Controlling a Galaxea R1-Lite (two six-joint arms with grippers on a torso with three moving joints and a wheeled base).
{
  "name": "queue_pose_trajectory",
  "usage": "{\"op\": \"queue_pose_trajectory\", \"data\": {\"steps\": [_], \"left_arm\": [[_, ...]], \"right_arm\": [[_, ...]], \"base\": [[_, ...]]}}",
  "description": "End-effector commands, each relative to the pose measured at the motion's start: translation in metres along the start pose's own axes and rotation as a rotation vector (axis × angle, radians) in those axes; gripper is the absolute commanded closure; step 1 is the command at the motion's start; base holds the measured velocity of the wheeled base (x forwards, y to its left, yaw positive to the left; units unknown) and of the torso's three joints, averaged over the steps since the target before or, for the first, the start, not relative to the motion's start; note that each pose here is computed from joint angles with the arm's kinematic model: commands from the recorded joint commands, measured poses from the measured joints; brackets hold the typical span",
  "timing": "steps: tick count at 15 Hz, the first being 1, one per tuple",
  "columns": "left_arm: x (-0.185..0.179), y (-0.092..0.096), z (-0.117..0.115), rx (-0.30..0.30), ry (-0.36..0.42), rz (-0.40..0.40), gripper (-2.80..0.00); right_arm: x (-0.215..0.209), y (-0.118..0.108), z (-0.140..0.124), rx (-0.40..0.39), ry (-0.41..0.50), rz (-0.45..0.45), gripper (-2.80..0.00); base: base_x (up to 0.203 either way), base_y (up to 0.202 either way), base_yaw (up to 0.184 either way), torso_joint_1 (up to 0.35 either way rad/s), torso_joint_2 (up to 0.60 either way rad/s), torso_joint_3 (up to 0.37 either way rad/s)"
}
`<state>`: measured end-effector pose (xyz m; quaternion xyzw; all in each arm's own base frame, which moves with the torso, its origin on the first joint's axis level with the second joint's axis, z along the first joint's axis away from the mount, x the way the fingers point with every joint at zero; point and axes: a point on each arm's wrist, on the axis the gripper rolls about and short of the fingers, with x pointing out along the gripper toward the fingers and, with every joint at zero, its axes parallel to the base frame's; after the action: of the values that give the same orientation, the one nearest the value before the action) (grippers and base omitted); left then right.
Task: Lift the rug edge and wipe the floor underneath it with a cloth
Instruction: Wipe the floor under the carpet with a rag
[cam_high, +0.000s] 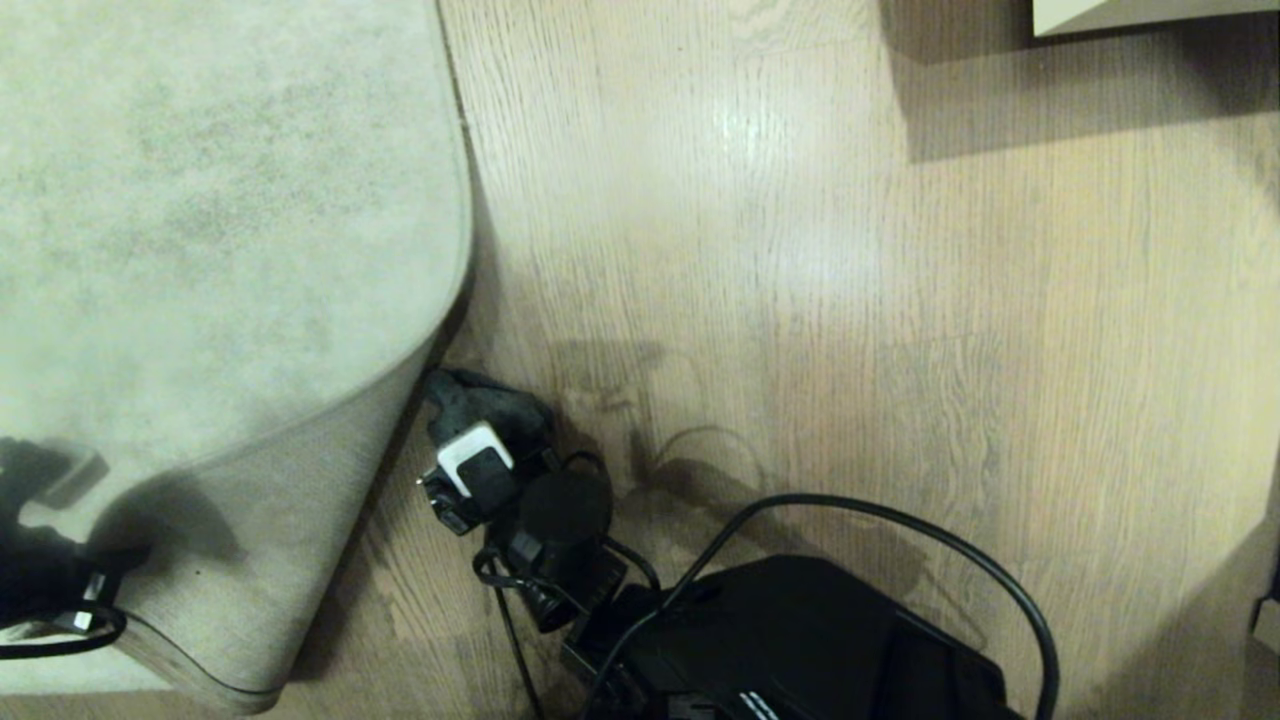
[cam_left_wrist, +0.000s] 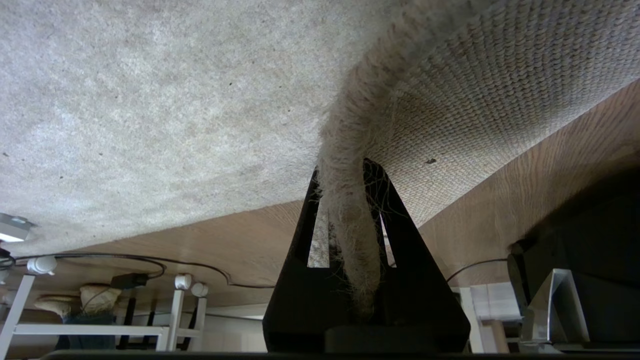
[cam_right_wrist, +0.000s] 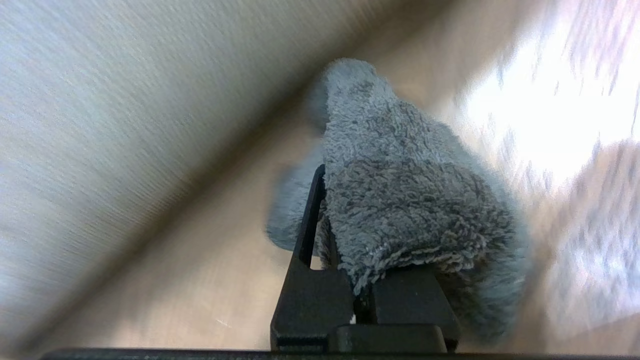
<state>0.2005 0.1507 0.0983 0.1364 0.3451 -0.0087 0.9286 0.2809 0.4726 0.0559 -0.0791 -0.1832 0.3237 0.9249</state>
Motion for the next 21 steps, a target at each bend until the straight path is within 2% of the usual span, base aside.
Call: {"op": "queue_pose_trajectory", "data": {"steps": [1,4,9,14,19,21], "left_arm": [[0.000,0.000,0.000,0.002,-0.002,-0.001,0.00],[-0.001,-0.002,-0.002,0.001,0.001,-0.004,0.00],[-0.003,-0.005,-0.004,-0.003,0.005,-0.006,0.00],[-0.004,-0.005,-0.004,-0.004,0.006,-0.005,0.00],[-0.003,-0.005,-0.005,-0.007,0.010,-0.009,0.00],[-0.003,-0.006,-0.006,-0.008,0.012,-0.011,0.00]], "right_arm": [[-0.005,0.015,0.033,0.026,-0.052,0.031,0.00],[-0.020,0.048,0.044,0.043,-0.057,0.103,0.00],[-0.046,0.085,0.018,0.068,0.011,0.191,0.00],[-0.059,0.105,0.004,0.154,0.056,0.237,0.00],[-0.061,0.114,-0.016,0.160,0.068,0.241,0.00],[-0.059,0.111,-0.026,0.152,0.086,0.235,0.00]], "base": [[0.000,0.000,0.000,0.000,0.00,0.000],[0.000,0.000,0.000,0.000,0.00,0.000],[0.000,0.000,0.000,0.000,0.00,0.000],[0.000,0.000,0.000,0.000,0.00,0.000],[0.000,0.000,0.000,0.000,0.00,0.000],[0.000,0.000,0.000,0.000,0.00,0.000]]}}
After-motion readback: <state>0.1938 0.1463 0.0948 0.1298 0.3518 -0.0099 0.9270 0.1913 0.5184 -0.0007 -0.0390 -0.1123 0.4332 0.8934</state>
